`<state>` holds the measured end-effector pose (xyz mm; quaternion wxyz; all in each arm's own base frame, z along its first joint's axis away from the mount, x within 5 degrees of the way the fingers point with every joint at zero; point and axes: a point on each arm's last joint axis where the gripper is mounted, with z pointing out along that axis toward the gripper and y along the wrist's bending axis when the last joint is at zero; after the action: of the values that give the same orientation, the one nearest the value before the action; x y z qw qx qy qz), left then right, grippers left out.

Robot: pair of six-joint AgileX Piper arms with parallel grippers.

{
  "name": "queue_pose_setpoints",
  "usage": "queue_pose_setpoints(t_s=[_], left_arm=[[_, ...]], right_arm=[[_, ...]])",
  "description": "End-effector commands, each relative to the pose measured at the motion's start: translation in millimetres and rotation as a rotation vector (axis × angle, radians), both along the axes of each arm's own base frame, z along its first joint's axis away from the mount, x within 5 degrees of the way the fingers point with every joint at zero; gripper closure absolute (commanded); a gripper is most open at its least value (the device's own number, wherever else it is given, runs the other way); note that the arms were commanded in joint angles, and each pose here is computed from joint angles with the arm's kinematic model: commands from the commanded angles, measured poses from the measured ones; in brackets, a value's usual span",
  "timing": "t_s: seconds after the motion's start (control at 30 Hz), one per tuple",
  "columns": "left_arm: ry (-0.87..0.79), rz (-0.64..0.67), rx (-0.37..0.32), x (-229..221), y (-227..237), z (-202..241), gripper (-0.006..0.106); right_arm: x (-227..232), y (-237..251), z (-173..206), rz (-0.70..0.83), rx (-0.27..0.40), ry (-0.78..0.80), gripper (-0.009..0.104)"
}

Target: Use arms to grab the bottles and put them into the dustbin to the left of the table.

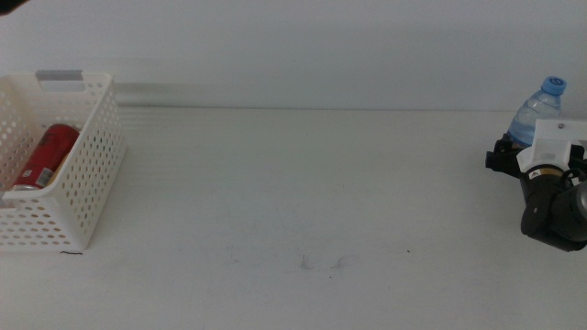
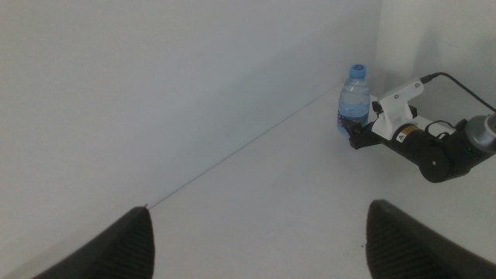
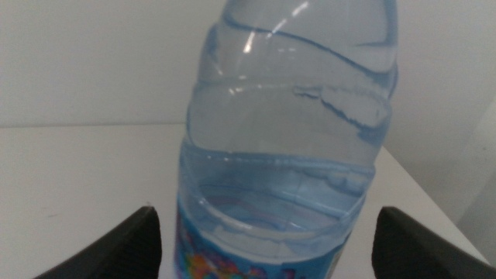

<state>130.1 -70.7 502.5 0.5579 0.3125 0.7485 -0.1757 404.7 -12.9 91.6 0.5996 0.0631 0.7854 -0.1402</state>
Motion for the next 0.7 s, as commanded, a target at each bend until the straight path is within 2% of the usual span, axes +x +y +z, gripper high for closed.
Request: queue_pose_setpoints(t_s=[0.0, 0.37, 0.47, 0.5, 0.53, 0.6, 0.63, 0.67], left_arm=[[-0.012, -0.004, -0.011, -1, -1, 2, 0.007], [-0.014, -0.003, -0.012, -1, -1, 2, 0.007], [-0.014, -0.003, -0.012, -1, -1, 2, 0.007], [-0.014, -0.003, -0.012, -1, -1, 2, 0.007], [-0.015, -0.002, -0.012, -1, -1, 2, 0.007], [-0.015, -0.002, -0.012, -1, -1, 2, 0.007], [-0.019, 0.0, -0.015, -1, -1, 2, 0.007], [-0.021, 0.001, -0.016, 0, -1, 3, 0.007]], right_arm=[[4, -3, -2, -0.017, -0.011, -0.001, 0.007], [27, -16, -15, -0.045, -0.015, -0.014, 0.007], [33, -20, -14, -0.032, -0.027, -0.024, 0.015], [34, -19, -13, -0.016, -0.032, -0.022, 0.025], [36, -19, -12, -0.003, -0.039, -0.015, 0.039], [38, -18, -10, 0.006, -0.043, -0.018, 0.084], [38, -13, -6, 0.009, -0.029, -0.03, 0.096], [39, -8, -1, 0.011, -0.016, -0.038, 0.096]])
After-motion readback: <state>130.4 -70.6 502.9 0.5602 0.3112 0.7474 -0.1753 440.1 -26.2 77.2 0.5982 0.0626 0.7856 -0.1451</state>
